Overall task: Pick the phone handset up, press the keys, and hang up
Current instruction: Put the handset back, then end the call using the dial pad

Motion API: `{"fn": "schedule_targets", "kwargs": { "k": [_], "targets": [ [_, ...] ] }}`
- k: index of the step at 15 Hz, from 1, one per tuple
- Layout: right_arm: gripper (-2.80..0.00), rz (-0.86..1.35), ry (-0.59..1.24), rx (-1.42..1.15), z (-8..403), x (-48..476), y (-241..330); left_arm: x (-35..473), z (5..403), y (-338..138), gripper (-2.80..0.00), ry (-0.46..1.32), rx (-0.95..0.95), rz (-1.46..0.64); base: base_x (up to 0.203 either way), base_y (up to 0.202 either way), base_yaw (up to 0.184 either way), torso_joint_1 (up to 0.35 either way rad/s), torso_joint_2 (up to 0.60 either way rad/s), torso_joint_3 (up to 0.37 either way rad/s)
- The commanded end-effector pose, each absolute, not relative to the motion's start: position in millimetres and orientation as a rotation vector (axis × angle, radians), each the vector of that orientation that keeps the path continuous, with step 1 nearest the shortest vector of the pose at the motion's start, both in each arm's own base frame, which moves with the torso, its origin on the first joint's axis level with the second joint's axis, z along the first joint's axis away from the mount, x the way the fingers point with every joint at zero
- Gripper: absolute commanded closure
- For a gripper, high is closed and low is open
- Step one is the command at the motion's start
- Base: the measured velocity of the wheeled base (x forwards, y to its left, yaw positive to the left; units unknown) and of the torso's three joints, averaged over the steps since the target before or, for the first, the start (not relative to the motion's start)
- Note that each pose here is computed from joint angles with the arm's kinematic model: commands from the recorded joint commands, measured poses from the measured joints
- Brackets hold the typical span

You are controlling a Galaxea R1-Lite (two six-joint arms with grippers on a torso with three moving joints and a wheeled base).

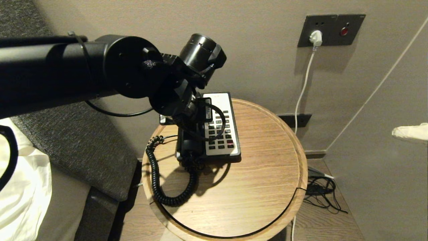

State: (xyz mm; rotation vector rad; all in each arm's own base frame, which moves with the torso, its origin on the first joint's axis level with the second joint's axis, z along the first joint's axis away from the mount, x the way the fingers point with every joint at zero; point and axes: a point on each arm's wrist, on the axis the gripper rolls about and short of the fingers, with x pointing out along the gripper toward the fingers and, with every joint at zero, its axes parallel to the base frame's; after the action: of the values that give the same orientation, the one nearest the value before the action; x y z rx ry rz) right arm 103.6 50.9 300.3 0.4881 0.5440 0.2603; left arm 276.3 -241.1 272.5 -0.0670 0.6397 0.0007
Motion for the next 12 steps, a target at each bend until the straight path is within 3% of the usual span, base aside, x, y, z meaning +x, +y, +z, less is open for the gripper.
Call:
{"fn": "schedule_targets", "kwargs": {
  "k": [1, 6, 7, 8, 12],
  "targets": [
    [0.00, 0.257, 0.552, 0.489, 297.7, 103.3, 50.8, 271.3, 280.5, -237.0, -2.80, 0.624, -0.080, -0.001, 0.000, 0.000, 0.000, 0.000, 0.00, 0.000],
    [0.00, 0.252, 0.566, 0.484, 292.3, 103.1, 50.7, 246.8, 312.3, -214.0, -2.80, 0.568, -0.135, -0.017, 0.000, 0.000, 0.000, 0.000, 0.00, 0.000],
    [0.00, 0.249, 0.570, 0.483, 290.5, 102.3, 50.2, 239.8, 318.6, -207.1, -1.22, 0.557, -0.146, -0.019, 0.000, 0.000, 0.000, 0.000, 0.00, 0.000],
    [0.00, 0.247, 0.570, 0.483, 289.3, 101.3, 49.5, 233.8, 322.0, -200.5, 0.00, 0.553, -0.150, -0.016, 0.000, 0.000, 0.000, 0.000, 0.00, 0.000],
    [0.00, 0.231, 0.576, 0.482, 280.3, 93.3, 44.2, 207.5, 339.7, -149.1, 0.00, 0.509, -0.216, 0.053, 0.000, 0.000, 0.000, 0.000, 0.00, 0.000]
  ]
}}
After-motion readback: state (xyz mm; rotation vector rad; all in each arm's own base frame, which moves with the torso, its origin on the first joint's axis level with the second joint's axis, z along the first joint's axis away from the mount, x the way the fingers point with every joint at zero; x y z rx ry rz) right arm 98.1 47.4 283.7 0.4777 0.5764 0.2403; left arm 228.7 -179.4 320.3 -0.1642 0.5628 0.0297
